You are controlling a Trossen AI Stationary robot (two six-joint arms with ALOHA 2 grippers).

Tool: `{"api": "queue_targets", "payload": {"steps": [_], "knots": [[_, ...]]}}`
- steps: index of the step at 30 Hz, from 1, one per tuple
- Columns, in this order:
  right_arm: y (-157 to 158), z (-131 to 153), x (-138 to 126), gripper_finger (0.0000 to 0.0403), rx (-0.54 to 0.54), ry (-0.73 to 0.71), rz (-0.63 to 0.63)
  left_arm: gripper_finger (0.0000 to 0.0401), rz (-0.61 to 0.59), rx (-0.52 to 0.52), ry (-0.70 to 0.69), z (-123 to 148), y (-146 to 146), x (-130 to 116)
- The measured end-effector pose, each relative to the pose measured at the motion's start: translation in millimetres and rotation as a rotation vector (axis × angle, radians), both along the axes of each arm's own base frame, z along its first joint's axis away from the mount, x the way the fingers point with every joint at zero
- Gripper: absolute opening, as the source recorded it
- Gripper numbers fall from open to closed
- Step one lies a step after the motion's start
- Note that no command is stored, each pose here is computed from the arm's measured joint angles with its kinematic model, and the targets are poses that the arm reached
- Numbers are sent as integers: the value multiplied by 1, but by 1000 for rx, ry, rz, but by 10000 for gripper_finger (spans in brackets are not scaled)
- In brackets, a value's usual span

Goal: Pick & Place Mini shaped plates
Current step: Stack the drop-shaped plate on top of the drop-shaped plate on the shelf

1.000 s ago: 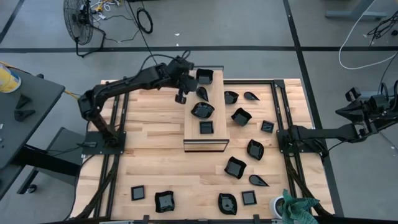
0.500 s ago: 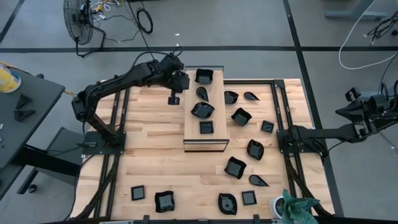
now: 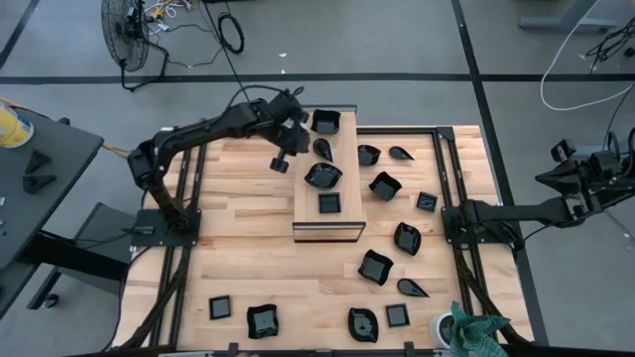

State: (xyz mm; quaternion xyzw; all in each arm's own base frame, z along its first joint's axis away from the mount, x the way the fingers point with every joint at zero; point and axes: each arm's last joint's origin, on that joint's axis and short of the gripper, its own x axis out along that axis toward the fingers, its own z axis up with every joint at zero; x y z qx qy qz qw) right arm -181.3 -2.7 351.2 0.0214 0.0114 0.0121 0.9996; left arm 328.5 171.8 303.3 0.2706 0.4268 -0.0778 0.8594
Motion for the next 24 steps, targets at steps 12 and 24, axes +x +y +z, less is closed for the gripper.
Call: {"api": "queue_targets", "payload": {"steps": [12,24], "knots": [[0,0,0,10,0,0,0,3,-58,-13,-102,-7,3,17],[0,0,0,10,0,0,0,3,-264,-148,-300,-2,-3,32]]}}
